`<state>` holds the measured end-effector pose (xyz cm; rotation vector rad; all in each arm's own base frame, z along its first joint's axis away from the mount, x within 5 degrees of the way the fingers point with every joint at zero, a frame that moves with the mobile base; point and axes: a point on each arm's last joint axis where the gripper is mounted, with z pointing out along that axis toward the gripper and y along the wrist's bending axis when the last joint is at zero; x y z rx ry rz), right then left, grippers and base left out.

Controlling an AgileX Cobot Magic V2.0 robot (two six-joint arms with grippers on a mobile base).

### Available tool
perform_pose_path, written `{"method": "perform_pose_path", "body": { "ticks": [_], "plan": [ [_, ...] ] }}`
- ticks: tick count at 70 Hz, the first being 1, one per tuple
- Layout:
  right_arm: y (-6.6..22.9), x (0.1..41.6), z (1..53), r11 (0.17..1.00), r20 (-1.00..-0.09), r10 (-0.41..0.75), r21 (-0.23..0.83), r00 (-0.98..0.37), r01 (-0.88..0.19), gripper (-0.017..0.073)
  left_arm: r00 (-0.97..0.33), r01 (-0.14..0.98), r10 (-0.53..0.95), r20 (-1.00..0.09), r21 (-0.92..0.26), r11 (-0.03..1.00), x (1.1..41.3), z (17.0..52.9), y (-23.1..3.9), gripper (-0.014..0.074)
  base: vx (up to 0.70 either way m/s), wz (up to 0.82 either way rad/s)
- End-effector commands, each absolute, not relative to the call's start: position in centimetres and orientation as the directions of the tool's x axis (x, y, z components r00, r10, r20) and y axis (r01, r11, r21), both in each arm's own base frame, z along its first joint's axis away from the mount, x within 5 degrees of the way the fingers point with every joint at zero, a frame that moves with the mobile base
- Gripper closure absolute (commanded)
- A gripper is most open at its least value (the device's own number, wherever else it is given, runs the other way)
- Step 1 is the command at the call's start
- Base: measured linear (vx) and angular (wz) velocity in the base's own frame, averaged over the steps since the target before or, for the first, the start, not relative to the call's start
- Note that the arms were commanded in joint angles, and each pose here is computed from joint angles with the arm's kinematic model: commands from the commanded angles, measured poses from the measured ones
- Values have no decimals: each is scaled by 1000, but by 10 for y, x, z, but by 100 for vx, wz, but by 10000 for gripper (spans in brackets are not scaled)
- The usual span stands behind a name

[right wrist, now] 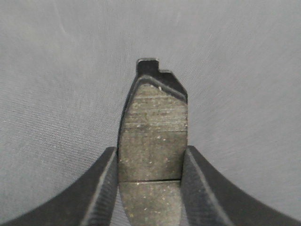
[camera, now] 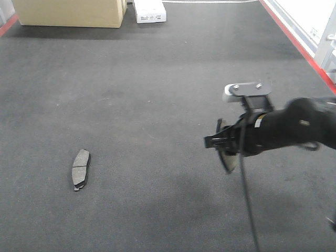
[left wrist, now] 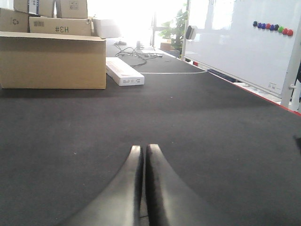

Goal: Move and align brake pads A on conveyor
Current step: 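Lower the right gripper's brake pad onto the belt beside the first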

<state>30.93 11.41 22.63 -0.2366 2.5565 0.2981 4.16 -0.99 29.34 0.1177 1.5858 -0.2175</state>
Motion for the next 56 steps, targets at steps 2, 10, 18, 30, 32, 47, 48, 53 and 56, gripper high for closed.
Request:
{"method": "perform_pose_path", "body": {
  "ticks": [2, 10, 18, 30, 32, 47, 48, 53, 56],
  "plan": [
    [120, 330, 231, 963, -573, -19, 211, -820, -170, 538, 47, 220, -81, -996, -68, 973, 41, 306, -10, 599, 0, 0],
    [123, 340, 211, 967, -520, 0, 219, -854, -133, 533, 47, 220, -81, -996, -68, 973, 41, 306, -10, 599, 0, 0],
    [125, 345, 197, 969, -493, -5, 212, -870, -126, 522, 47, 220, -81, -996, -68, 973, 41, 306, -10, 599, 0, 0],
    [126, 351, 189, 970, -511, 2, 210, -859, -123, 480, 47, 220, -81, -996, -68, 973, 41, 306, -10, 599, 0, 0],
    [126, 352, 188, 970, -518, 4, 211, -855, -123, 460, 47, 220, -81, -996, -68, 973, 41, 306, -10, 599, 0, 0],
    [127, 353, 188, 969, -521, 29, 224, -853, -104, 269, 47, 220, -81, -996, -68, 973, 41, 306, -10, 599, 0, 0],
    [127, 353, 188, 969, -523, 31, 225, -851, -103, 256, 47, 220, -81, -996, -68, 973, 41, 306, -10, 599, 0, 0],
    [127, 354, 191, 968, -546, 39, 229, -837, -105, 189, 47, 220, -81, -996, -68, 973, 41, 306, -10, 599, 0, 0],
    [127, 355, 196, 967, -565, 44, 233, -824, -108, 153, 47, 220, -81, -996, -68, 973, 41, 306, -10, 599, 0, 0]
  ]
}}
